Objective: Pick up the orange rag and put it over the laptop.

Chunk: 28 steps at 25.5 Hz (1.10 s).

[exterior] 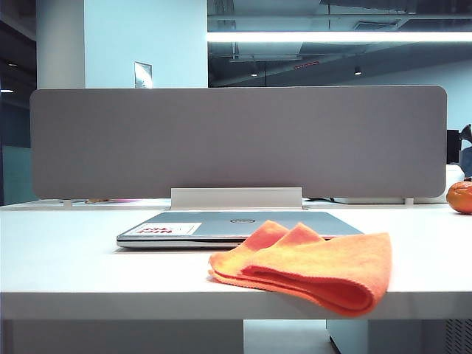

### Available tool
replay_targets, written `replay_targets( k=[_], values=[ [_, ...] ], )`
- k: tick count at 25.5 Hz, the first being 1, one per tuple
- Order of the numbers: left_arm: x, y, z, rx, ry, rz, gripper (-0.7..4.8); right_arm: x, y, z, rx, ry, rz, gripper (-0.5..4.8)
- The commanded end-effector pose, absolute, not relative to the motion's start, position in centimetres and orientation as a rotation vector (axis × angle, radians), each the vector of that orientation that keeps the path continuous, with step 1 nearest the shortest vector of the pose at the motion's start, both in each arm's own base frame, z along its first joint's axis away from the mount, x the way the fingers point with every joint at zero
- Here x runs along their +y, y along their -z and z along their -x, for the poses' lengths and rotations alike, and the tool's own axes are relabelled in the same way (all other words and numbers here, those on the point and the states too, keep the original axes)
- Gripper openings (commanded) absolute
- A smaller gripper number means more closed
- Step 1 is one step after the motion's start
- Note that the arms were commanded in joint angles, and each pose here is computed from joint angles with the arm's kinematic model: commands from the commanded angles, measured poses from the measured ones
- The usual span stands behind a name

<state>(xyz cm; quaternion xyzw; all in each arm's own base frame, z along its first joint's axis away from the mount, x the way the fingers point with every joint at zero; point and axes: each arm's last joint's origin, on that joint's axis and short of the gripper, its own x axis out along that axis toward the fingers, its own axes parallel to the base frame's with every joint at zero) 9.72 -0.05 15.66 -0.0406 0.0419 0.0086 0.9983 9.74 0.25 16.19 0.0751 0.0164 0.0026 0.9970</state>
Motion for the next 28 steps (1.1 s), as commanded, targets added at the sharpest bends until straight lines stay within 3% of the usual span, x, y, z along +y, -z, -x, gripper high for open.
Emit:
replay_targets(
  k=[1,16,20,28],
  values=[
    [-0.04,-15.88,-9.72,0.069,-0.014,0.084,-0.06,0.26,-16.12,-9.76,0.026,-0.006,-0.148,-0.05],
    [-0.03,-15.88,-9.72,0.069,-0.017,0.084,-0.06,0.29,-16.15,-9.76,0.023,-0.014,-0.153,-0.05],
    [-0.03,-15.88,-9.72,0.069,-0.017,0.084,-0.06,0.48,-16.21,-9.74,0.027,-0.082,-0.182,-0.05],
    [-0.03,-15.87,-9.72,0.069,-0.017,0.084,-0.06,0.59,-15.34,-9.67,0.129,-0.103,-0.319,-0.05]
  ],
)
